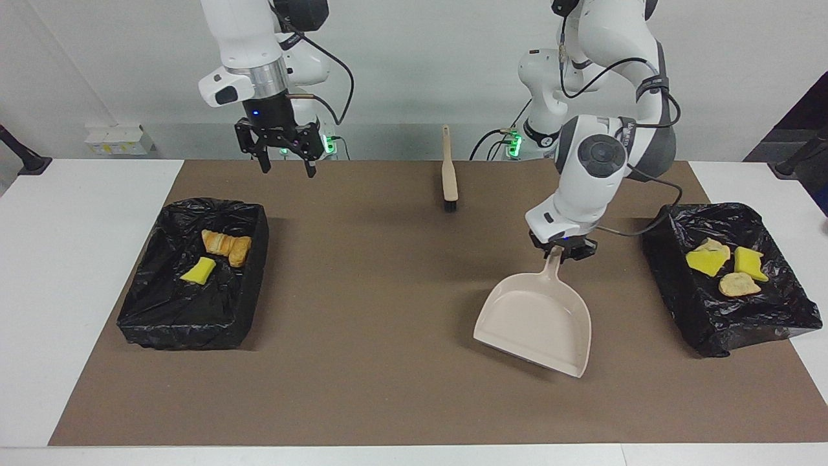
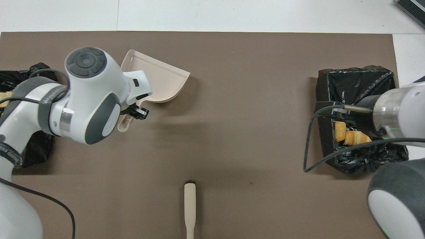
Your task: Sweep and dump trash in bin
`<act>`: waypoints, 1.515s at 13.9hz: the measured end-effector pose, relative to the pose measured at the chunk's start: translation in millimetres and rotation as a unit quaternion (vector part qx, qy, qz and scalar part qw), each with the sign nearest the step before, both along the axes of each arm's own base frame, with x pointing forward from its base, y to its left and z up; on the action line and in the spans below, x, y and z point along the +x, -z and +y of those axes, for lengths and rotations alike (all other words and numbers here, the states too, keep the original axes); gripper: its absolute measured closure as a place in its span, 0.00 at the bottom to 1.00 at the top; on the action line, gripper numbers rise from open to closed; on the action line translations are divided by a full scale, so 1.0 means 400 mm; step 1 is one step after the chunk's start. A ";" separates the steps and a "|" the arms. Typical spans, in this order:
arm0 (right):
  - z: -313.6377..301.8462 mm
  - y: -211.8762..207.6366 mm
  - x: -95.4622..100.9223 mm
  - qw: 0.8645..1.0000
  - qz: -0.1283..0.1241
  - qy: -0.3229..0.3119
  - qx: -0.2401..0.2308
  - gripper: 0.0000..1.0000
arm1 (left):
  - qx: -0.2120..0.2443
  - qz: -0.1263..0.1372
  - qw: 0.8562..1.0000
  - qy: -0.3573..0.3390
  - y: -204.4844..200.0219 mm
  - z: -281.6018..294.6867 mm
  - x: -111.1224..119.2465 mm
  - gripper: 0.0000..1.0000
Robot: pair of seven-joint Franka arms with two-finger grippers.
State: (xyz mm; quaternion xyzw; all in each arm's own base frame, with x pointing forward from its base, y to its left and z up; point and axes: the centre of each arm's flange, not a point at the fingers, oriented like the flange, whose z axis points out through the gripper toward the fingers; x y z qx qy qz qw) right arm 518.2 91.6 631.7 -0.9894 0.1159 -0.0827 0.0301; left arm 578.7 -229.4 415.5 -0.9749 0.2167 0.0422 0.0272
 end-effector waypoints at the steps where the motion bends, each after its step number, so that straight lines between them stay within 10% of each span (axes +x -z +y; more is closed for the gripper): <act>1: -0.039 -0.025 0.010 1.000 0.008 -0.004 -0.004 0.00 | -0.007 -0.003 1.000 -0.019 0.015 -0.064 -0.025 0.68; 10: -0.136 -0.107 0.080 0.995 0.071 -0.038 -0.053 0.00 | -0.023 0.004 0.982 -0.186 0.142 -0.327 -0.191 0.60; 15: -0.103 -0.108 0.071 0.994 0.076 -0.051 -0.051 0.00 | -0.037 -0.018 0.972 -0.232 0.049 -0.201 -0.119 0.04; 21: -0.099 -0.101 0.052 0.994 0.083 -0.053 -0.044 0.00 | -0.061 -0.060 0.969 -0.232 -0.071 0.147 0.048 0.00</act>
